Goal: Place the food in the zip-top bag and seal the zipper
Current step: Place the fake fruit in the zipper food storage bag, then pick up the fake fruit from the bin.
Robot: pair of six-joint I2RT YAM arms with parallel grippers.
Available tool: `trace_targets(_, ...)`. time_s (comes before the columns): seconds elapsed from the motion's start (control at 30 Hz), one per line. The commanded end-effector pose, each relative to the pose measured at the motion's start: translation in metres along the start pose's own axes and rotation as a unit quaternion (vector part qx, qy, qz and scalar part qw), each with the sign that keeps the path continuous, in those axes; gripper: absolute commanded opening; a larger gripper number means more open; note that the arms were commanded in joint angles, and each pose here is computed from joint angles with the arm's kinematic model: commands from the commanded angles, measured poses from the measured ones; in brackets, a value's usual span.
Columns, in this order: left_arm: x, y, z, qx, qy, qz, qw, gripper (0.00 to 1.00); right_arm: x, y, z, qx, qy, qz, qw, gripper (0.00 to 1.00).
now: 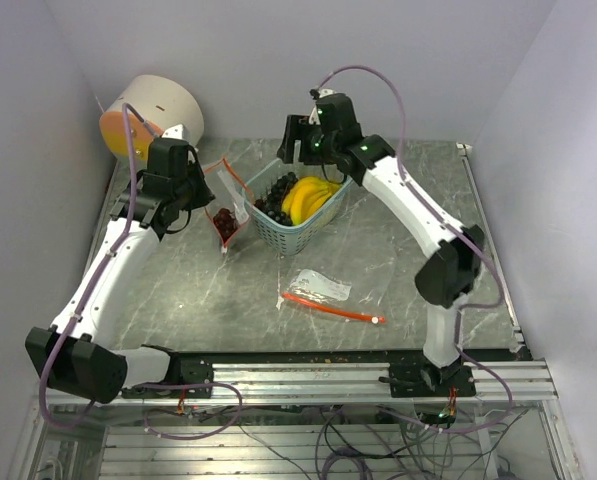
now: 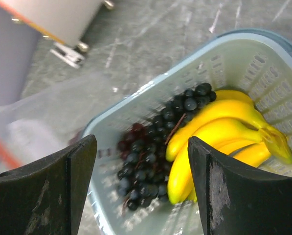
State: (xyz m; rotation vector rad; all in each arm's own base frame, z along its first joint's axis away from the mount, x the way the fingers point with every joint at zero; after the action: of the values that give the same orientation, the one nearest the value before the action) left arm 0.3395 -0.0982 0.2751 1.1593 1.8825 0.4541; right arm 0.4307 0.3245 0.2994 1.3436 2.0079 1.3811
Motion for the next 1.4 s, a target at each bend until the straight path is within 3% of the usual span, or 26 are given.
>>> trace_targets(0.0, 0.003, 0.02, -0.022, -0.039, 0.009, 0.013, 0.999, 0.07, -0.019, -0.069, 0.048, 0.121, -0.044, -0.003, 0.992, 0.74)
trace_targets(0.3, -0.002, 0.015, -0.02, -0.029, -0.007, 0.008, 1.0, 0.07, -0.037, -0.112, 0.102, 0.14, -0.062, -0.012, 0.988, 0.66)
trace_targets(0.5, -0.003, 0.014, -0.017, -0.026, -0.011, 0.009, 1.0, 0.07, -0.059, -0.125, 0.117, 0.095, -0.109, -0.031, 0.989, 0.64)
trace_targets(0.6, -0.003, 0.012, -0.016, -0.024, -0.012, 0.008, 1.0, 0.07, -0.068, -0.132, 0.125, 0.102, -0.131, -0.038, 0.985, 0.6)
trace_targets(0.67, -0.003, 0.012, -0.015, -0.023, -0.013, 0.008, 1.0, 0.07, -0.07, -0.14, 0.131, 0.108, -0.131, -0.043, 0.985, 0.43)
trace_targets(0.77, -0.002, 0.012, -0.015, -0.022, -0.01, 0.01, 1.0, 0.07, -0.068, -0.134, 0.126, 0.096, -0.124, -0.045, 0.987, 0.01)
trace_targets(0.97, -0.001, 0.011, -0.013, -0.02, -0.007, 0.011, 1.0, 0.07, -0.054, -0.07, 0.086, 0.022, -0.114, -0.052, 0.992, 0.0)
trace_targets(1.13, 0.0, 0.005, -0.005, -0.011, -0.007, 0.008, 1.0, 0.07, -0.006, 0.004, 0.026, -0.056, -0.005, -0.06, 0.997, 0.0)
trace_targets(1.37, 0.005, -0.007, 0.01, 0.002, -0.005, 0.002, 1.0, 0.07, 0.04, 0.044, -0.041, -0.1, 0.114, -0.054, 0.987, 0.0)
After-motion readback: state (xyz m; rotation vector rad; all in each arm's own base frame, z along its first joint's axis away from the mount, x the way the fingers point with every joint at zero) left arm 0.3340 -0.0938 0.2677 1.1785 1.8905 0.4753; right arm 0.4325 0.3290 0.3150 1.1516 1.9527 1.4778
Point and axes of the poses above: each gripper's point midway between its finger pads, its own z axis out along the fingers, its own x axis along the line the jaws close on, y = z × x, the point moved 2 cm from there along -z, back along the fingers, and after that the axes turned 11 degrees about -z, right-handed, at the moved point
